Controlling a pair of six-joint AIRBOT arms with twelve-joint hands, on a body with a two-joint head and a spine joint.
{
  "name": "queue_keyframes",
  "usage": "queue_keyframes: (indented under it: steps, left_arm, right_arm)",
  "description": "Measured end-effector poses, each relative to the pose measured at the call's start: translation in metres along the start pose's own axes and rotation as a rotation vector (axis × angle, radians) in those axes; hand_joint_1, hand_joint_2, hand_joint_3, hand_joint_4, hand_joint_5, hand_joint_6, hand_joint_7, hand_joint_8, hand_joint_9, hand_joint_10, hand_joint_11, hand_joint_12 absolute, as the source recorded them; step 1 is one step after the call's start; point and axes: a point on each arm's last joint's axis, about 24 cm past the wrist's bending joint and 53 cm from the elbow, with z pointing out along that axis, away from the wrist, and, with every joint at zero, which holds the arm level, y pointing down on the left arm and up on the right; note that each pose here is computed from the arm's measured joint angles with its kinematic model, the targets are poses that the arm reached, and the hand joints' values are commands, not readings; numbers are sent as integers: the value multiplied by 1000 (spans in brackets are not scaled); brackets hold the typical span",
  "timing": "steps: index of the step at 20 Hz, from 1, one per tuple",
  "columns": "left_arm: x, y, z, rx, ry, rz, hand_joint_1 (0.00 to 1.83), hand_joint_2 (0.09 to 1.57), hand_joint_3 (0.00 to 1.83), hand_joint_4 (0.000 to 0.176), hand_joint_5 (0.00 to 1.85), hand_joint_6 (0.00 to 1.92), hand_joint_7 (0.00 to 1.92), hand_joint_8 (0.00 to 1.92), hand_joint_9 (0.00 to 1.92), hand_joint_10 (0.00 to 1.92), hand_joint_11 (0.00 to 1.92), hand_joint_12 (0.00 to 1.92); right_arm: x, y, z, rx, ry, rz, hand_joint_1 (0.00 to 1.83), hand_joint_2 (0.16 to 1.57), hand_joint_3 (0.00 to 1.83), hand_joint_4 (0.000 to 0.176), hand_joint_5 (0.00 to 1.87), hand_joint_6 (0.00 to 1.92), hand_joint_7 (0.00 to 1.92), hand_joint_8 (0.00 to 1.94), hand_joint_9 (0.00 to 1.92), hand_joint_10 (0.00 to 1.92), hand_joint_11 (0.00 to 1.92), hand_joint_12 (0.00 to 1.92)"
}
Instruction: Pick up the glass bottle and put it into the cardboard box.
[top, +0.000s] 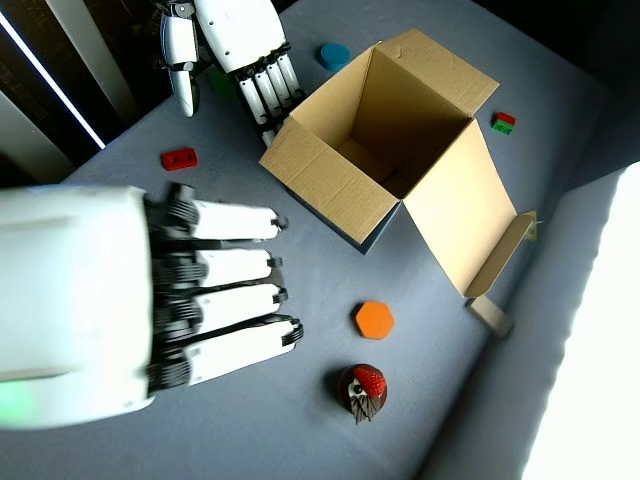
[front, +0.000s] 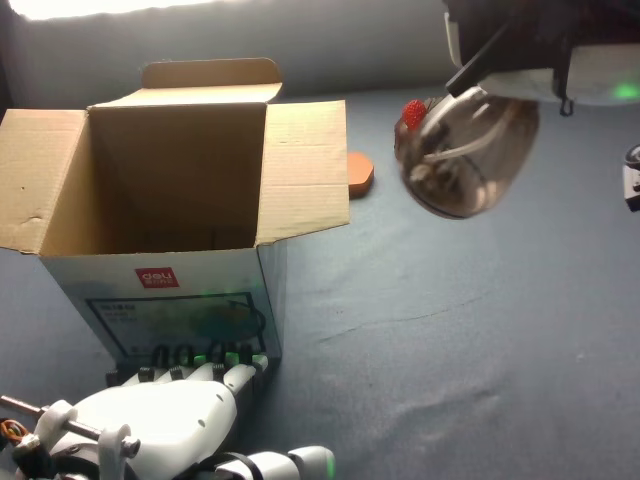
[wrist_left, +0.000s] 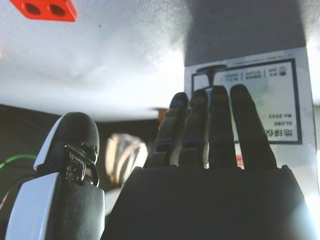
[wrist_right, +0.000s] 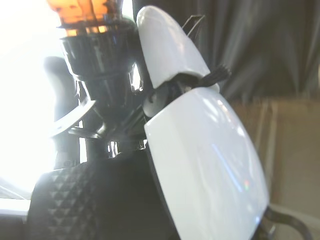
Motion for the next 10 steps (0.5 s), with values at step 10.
queue_keyframes:
  steps: [10]
  left_arm:
    - [0,4,0,-9,2,-22,0,1209,1,0,0,0,0,0,0,0,0,0]
  right_arm:
    - [-20,56,25,-213,-105,100,1208,1172,0,0,783,1256,986,1115,818,1339,455,1823]
